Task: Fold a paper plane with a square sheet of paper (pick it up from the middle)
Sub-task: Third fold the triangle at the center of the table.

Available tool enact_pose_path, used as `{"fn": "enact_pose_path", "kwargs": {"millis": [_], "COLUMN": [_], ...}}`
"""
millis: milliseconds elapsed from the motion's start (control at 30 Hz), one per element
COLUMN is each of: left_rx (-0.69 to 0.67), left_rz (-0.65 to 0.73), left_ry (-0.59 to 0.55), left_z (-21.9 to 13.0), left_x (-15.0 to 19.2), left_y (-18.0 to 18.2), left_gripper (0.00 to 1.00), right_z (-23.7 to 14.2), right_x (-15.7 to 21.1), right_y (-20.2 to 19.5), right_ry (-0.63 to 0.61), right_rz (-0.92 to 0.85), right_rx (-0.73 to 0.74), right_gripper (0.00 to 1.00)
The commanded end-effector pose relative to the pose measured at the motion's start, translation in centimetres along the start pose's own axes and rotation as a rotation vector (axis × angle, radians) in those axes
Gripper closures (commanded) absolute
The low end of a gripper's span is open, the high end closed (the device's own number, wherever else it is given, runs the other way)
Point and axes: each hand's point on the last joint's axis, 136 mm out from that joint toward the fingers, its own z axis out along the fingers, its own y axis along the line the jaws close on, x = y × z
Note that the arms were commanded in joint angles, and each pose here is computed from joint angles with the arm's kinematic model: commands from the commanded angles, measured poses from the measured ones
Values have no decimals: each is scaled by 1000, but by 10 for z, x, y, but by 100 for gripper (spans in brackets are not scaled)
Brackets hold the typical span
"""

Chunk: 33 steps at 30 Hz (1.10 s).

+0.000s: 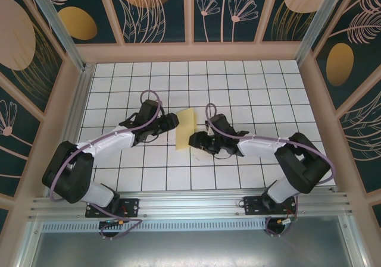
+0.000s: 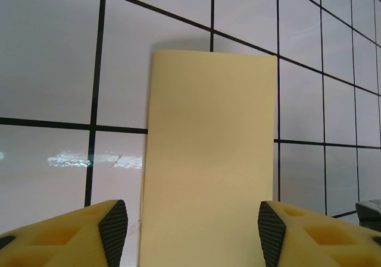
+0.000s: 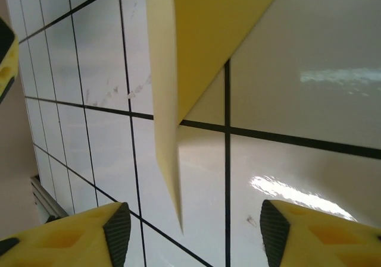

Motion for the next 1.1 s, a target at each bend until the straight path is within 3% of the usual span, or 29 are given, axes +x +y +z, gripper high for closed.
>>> {"fn": "enact_pose_path", "kwargs": {"millis": [0,233,300,500,667,833,1067], "left_rx": [27,30,54,264,389,430,431], "left_rz": [-22,-28,-21,-4,-15,-2,-21], "left_ry": [-7,-5,-5,36,78,134,171], "left_z": [0,-2,-3,-6,-1,17,37], "left_x": [-1,2,3,17,32,51,60], "left_y": [2,9,6,-25,-45,-64,-70], "left_gripper": [38,37,37,40,50,66,70], "right_z": [6,11,4,-17,-35,-43,-39], "right_x": [-14,-13,-10,29,54,53,43], "right_y": [25,15,7,-25,-52,-60,-55], "right_ry": [-25,-23,-37,103,179,187,189], "right_rz": [0,72,97,147,183,206,191], "right_rx": [-76,-45,-24,58,145,187,212], "right_gripper": [49,94,100,100,100,100,100]}}
